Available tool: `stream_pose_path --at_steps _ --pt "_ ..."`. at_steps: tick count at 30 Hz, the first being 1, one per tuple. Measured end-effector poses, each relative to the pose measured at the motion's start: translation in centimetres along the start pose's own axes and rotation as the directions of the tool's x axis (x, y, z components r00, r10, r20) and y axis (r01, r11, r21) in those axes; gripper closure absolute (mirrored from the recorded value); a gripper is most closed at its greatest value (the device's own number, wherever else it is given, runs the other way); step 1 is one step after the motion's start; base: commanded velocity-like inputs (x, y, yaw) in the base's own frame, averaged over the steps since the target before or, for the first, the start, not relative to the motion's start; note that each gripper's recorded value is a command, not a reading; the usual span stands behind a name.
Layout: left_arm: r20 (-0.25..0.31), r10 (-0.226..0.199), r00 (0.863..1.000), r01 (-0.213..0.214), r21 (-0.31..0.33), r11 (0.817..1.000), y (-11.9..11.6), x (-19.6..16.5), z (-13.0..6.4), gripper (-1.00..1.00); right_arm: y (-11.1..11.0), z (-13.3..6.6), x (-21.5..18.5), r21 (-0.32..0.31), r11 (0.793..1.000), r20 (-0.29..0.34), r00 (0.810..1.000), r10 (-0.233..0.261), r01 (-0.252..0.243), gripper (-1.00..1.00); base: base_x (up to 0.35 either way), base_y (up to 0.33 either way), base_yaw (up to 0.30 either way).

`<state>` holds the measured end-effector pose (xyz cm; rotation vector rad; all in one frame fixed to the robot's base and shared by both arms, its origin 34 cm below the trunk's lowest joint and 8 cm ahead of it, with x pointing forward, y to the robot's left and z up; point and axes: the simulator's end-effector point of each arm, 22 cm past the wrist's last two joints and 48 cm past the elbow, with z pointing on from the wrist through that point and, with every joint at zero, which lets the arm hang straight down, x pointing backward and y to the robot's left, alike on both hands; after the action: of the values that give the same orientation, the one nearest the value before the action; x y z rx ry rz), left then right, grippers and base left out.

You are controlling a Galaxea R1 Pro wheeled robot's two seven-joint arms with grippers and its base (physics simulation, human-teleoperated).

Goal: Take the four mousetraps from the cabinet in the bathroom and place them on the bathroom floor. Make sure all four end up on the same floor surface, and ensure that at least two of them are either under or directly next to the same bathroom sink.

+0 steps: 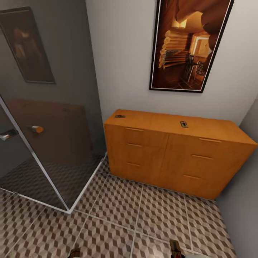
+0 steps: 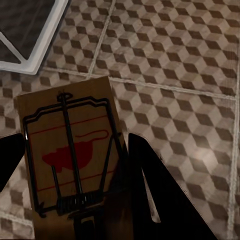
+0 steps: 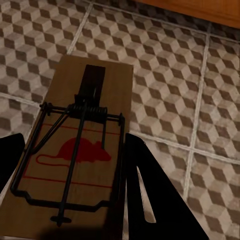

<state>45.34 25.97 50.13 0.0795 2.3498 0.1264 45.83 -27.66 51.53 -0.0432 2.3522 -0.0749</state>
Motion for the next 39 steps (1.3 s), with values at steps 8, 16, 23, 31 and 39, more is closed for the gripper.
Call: stream_pose_path --at_steps 8,16,23,31,39 --pt "0.000 0.000 1.000 0.000 0.000 1.000 0.03 0.00 0.00 1.00 0.00 -0.01 0.03 0.000 1.000 -0.001 1.000 0.000 0.000 1.00 0.000 0.000 0.287" --pt "0.000 0.000 1.000 0.000 0.000 1.000 0.04 0.00 0.00 1.00 0.00 -0.02 0.09 0.000 1.000 -0.002 1.000 0.000 0.000 1.00 0.000 0.000 0.287" --pt "0.000 0.000 1.000 0.000 -0.001 1.000 0.04 -0.01 0.01 1.00 0.01 -0.11 0.49 0.000 1.000 -0.011 1.000 0.000 0.000 1.00 0.000 0.000 0.287" --pt "0.000 0.000 1.000 0.000 0.000 1.000 0.03 0.00 0.00 1.00 0.01 -0.14 0.64 0.000 1.000 -0.014 1.000 0.000 0.000 1.00 0.000 0.000 0.287" --pt "0.000 0.000 1.000 0.000 -0.001 1.000 0.04 0.01 0.00 1.00 0.02 -0.15 0.67 0.000 1.000 -0.015 1.000 0.000 0.000 1.00 0.000 0.000 0.287"
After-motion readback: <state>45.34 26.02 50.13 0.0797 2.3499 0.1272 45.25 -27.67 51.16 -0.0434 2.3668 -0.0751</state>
